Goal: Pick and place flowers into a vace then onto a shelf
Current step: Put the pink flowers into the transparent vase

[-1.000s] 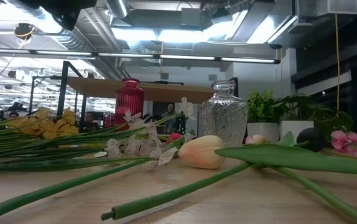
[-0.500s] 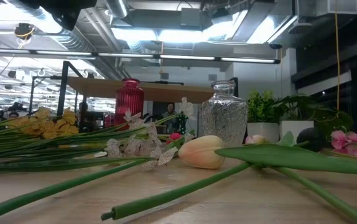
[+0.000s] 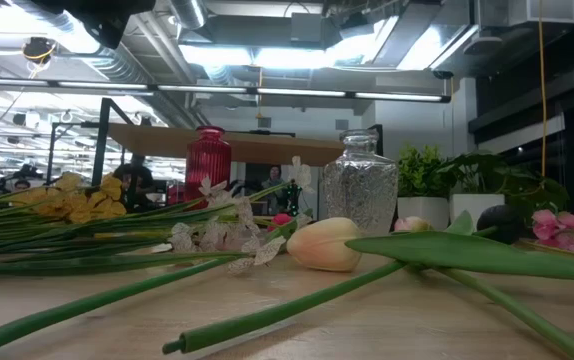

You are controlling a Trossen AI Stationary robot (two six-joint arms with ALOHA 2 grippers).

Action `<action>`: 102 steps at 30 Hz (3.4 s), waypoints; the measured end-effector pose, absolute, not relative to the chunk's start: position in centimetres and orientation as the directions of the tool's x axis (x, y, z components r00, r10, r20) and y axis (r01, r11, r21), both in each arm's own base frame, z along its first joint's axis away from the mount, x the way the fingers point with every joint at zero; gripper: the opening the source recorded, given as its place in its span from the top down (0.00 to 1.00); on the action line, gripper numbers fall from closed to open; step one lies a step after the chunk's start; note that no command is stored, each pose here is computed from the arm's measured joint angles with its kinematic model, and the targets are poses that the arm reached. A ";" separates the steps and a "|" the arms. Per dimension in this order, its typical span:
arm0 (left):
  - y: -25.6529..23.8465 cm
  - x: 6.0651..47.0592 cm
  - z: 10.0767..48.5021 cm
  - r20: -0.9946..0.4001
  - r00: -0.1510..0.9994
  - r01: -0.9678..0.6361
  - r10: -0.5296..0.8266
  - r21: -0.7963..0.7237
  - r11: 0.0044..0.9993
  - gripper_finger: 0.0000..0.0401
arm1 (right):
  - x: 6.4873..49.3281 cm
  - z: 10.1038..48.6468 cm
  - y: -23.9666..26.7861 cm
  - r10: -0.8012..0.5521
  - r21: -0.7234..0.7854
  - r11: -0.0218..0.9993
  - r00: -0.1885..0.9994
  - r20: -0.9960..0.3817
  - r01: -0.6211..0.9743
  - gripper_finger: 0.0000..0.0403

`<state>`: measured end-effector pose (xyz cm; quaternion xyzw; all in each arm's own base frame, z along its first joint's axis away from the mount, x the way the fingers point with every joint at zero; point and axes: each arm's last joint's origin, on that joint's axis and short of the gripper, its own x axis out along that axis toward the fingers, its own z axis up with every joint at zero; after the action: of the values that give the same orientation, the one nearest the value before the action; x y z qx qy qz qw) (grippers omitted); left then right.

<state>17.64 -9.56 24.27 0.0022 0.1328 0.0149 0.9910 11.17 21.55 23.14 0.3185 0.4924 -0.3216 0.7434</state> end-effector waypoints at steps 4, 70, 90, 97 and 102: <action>-9.6 17.6 24.3 -0.263 0.964 -0.029 0.030 0.009 1.000 0.99 | 10.9 22.6 21.4 -0.152 0.119 0.555 0.241 -0.958 0.823 0.57; -9.6 17.6 24.3 -0.263 0.964 -0.029 0.030 0.009 1.000 0.99 | 10.8 22.0 21.4 -0.145 0.121 0.568 0.243 -0.959 0.814 0.55; -9.5 17.6 24.0 -0.288 0.957 -0.028 0.035 0.027 0.999 0.99 | 10.9 20.8 21.6 -0.160 0.145 0.435 0.234 -0.959 0.889 0.55; -9.5 17.5 23.9 -0.295 0.955 -0.028 0.036 0.032 0.999 0.99 | 10.6 17.6 21.1 -0.116 0.183 0.382 0.244 -0.963 0.906 0.55; -9.5 17.5 23.8 -0.304 0.952 -0.034 0.038 0.019 0.999 0.99 | 9.9 16.2 20.3 -0.110 0.078 0.331 0.120 -0.987 0.940 0.55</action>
<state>17.51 -9.47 23.82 0.0069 0.1541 0.0184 0.9879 9.89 20.30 16.18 0.4019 0.5167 -0.4160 0.6313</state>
